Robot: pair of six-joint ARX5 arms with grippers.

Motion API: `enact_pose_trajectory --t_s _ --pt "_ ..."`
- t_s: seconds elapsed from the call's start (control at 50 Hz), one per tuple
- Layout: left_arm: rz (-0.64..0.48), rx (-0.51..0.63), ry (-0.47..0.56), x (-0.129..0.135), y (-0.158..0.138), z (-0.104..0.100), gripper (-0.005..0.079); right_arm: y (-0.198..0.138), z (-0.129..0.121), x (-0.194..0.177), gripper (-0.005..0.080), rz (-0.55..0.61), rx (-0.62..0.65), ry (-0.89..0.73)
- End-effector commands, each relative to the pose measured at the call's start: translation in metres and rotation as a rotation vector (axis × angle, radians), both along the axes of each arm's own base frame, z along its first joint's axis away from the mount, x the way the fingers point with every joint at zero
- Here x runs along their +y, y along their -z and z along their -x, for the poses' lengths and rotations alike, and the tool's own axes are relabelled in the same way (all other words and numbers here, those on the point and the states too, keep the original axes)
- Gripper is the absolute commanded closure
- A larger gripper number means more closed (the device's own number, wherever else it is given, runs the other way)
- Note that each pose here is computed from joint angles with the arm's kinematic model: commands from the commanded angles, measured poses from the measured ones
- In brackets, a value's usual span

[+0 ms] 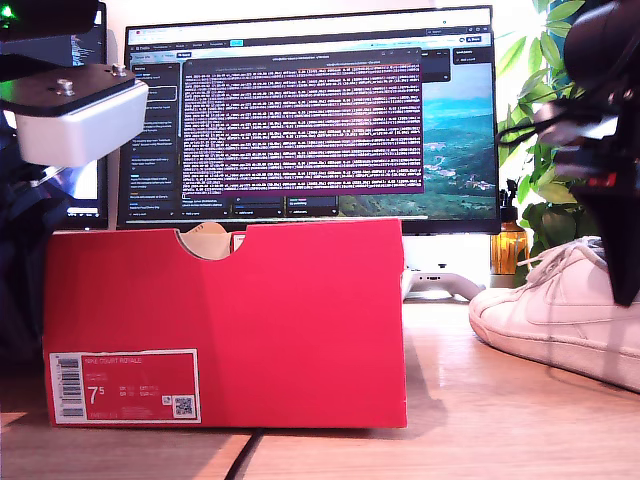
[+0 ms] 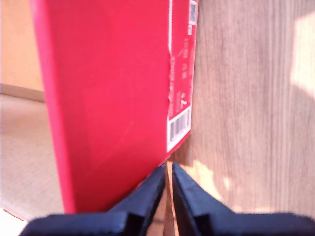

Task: Pack the white shoes by picking the first shoe and placing it inside the red shoebox, left side, then picking and rotating the second shoe and placing it in the shoebox

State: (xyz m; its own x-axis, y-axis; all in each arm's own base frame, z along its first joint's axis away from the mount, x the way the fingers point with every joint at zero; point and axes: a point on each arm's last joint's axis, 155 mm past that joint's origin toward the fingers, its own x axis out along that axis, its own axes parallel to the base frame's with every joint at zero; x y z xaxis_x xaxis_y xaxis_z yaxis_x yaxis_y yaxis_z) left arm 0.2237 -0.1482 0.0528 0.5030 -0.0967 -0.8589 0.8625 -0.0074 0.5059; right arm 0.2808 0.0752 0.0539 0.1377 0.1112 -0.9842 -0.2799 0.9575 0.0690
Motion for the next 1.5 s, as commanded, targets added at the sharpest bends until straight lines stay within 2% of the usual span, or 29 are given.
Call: enact_pose_trajectory --t_s 0.0,0.16,0.22,0.26,0.52,1.04,1.36,1.48 --pt "-0.002 0.004 -0.002 -0.001 0.001 -0.001 0.0724 0.01 0.002 0.001 0.0456 0.003 0.036 -0.02" --pt "-0.003 0.006 -0.002 -0.001 0.001 -0.001 0.076 0.021 0.002 0.003 0.0557 0.0 0.065 -0.025" --pt "-0.003 0.006 -0.002 -0.001 0.002 -0.001 0.076 0.024 -0.001 0.003 0.0661 -0.002 0.06 -0.024" --pt "-0.004 0.007 -0.002 0.0 0.002 -0.001 0.076 0.024 -0.004 0.004 0.077 -0.004 0.049 -0.02" --pt "-0.005 0.008 -0.002 0.0 0.002 -0.001 0.0761 0.007 -0.005 0.027 0.0765 -0.075 0.042 -0.005" --pt "-0.005 0.012 0.0 0.0 0.002 0.0 0.0761 -0.167 -0.04 0.117 0.0765 -0.354 -0.256 0.086" --pt "-0.002 0.009 0.0 -0.001 0.002 0.0 0.0761 -0.226 -0.054 0.208 0.0765 -0.652 -0.406 0.118" --pt "-0.004 0.009 -0.001 -0.001 0.002 0.0 0.0761 -0.233 -0.055 0.237 0.0765 -0.73 -0.413 0.115"
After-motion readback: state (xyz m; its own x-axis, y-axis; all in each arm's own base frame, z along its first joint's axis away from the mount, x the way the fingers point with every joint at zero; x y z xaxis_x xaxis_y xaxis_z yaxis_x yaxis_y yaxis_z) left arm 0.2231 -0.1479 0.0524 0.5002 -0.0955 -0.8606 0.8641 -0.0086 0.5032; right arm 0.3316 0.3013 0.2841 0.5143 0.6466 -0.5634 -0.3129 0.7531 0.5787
